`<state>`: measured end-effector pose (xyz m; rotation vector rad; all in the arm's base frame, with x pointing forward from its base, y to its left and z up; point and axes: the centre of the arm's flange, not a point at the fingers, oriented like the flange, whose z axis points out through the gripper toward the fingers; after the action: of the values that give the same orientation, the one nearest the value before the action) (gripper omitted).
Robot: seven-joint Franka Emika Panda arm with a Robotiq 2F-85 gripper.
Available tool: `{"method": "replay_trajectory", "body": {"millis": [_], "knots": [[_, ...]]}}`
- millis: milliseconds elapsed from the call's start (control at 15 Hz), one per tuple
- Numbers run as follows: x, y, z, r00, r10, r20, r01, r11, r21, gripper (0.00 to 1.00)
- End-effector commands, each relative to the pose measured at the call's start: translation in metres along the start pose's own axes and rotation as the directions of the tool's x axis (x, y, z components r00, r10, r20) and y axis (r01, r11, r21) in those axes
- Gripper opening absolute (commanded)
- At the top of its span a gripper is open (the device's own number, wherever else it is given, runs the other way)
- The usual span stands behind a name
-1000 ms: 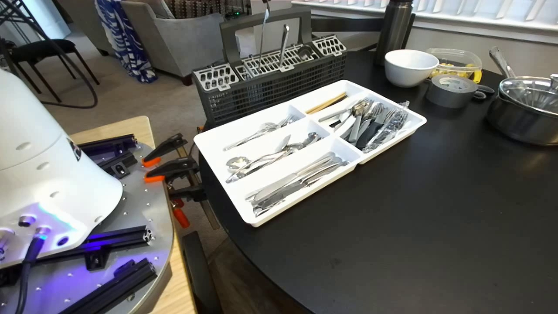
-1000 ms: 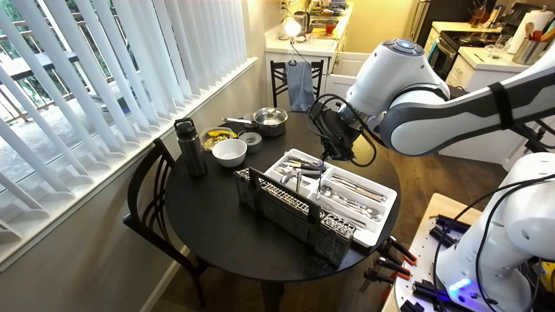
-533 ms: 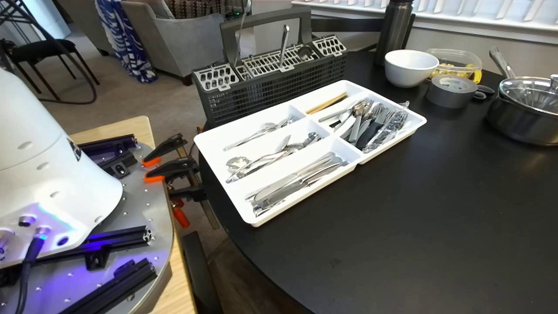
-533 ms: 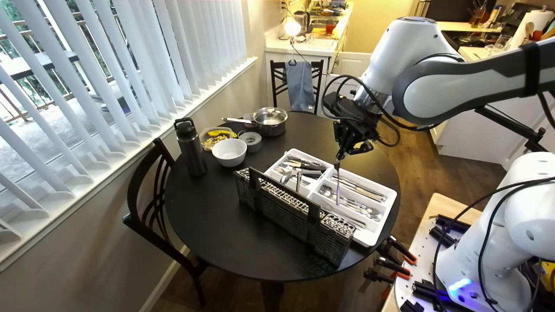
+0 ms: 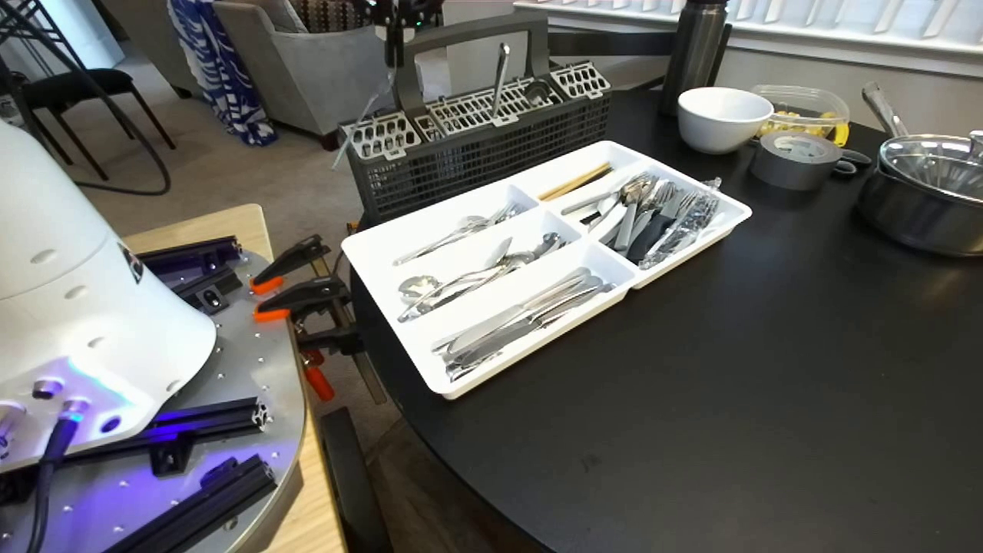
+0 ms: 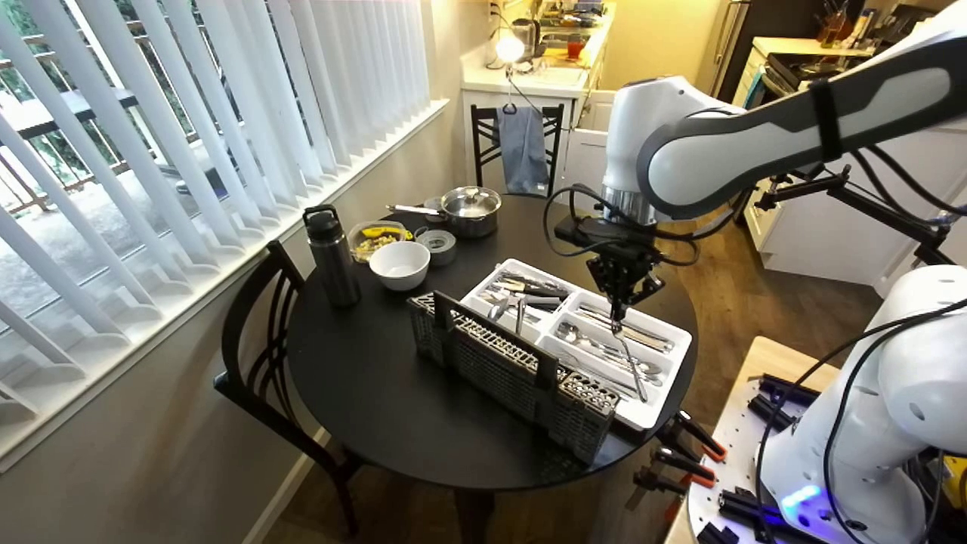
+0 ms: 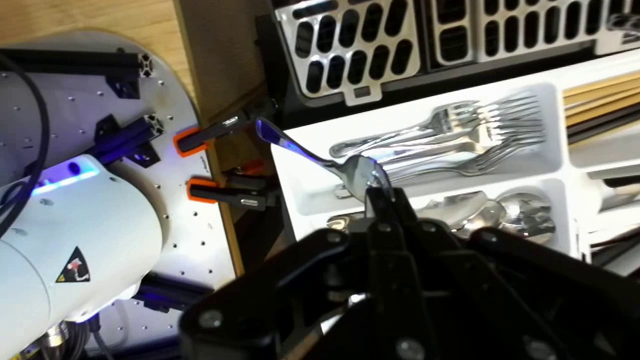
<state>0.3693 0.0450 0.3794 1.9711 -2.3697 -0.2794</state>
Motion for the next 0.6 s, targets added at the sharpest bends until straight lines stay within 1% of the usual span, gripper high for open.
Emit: {"method": "replay_trajectory", "body": {"millis": [0,67,133,267,533], "knots": [[0.003,-0.02,0.015,0.997,0.0,-0.081,-0.007,0.997,-0.082,0.03],[0.005,-0.023,0.017,0.995,0.005,-0.102,-0.014,0.997,-0.08,0.03],[0.007,-0.027,0.02,0.992,0.013,-0.127,-0.021,0.998,-0.059,0.03],[0.008,-0.035,0.027,0.986,0.012,-0.168,-0.022,0.998,-0.058,0.03],[-0.001,-0.053,0.045,0.978,-0.011,-0.207,-0.003,0.998,-0.068,0.03]]}}
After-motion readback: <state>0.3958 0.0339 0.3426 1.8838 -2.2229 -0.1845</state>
